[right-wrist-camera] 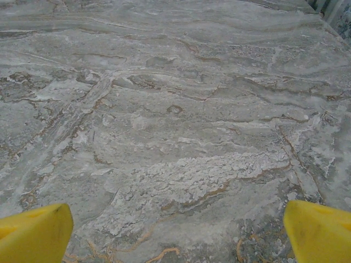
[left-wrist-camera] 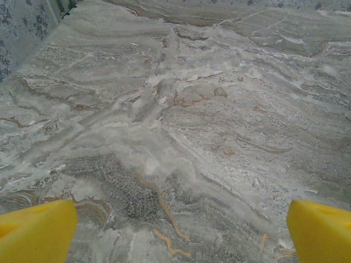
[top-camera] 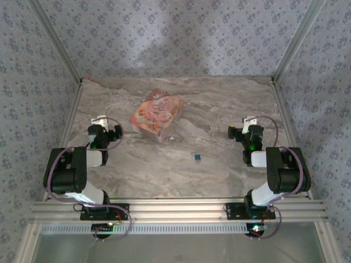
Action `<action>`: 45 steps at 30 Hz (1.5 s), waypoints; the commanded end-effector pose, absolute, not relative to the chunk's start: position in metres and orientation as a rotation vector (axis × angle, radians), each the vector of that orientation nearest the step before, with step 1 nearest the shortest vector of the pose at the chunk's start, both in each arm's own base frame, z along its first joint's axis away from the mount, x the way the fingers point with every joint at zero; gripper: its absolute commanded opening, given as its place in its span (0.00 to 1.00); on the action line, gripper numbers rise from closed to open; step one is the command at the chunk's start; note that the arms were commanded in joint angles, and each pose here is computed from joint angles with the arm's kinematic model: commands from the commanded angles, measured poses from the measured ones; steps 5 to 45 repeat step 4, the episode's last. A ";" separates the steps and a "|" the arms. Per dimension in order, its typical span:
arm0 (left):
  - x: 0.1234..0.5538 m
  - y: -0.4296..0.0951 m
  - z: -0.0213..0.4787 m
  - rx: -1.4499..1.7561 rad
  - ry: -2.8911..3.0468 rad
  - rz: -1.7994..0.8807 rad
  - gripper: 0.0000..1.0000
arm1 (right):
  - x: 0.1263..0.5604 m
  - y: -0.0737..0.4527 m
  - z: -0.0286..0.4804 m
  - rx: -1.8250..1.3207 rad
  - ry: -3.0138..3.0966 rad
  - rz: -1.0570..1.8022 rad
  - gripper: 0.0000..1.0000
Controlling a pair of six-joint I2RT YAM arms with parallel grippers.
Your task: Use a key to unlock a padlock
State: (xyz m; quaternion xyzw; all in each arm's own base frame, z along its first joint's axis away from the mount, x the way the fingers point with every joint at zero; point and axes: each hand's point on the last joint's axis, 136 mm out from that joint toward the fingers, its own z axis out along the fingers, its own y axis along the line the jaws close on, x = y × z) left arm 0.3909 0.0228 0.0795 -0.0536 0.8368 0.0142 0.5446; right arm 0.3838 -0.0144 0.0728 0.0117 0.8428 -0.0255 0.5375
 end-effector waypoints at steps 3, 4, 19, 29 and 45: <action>0.397 0.020 0.089 -0.096 1.960 0.035 0.98 | 0.391 -0.015 0.084 0.013 1.974 -0.058 1.00; 0.397 0.020 0.089 -0.094 1.960 0.036 0.98 | 0.391 -0.015 0.085 0.015 1.971 -0.056 1.00; 0.397 0.020 0.089 -0.094 1.960 0.036 0.98 | 0.391 -0.015 0.085 0.015 1.971 -0.056 1.00; 0.397 0.020 0.089 -0.094 1.960 0.036 0.98 | 0.391 -0.015 0.085 0.015 1.971 -0.056 1.00; 0.397 0.020 0.089 -0.094 1.960 0.036 0.98 | 0.391 -0.015 0.085 0.015 1.971 -0.056 1.00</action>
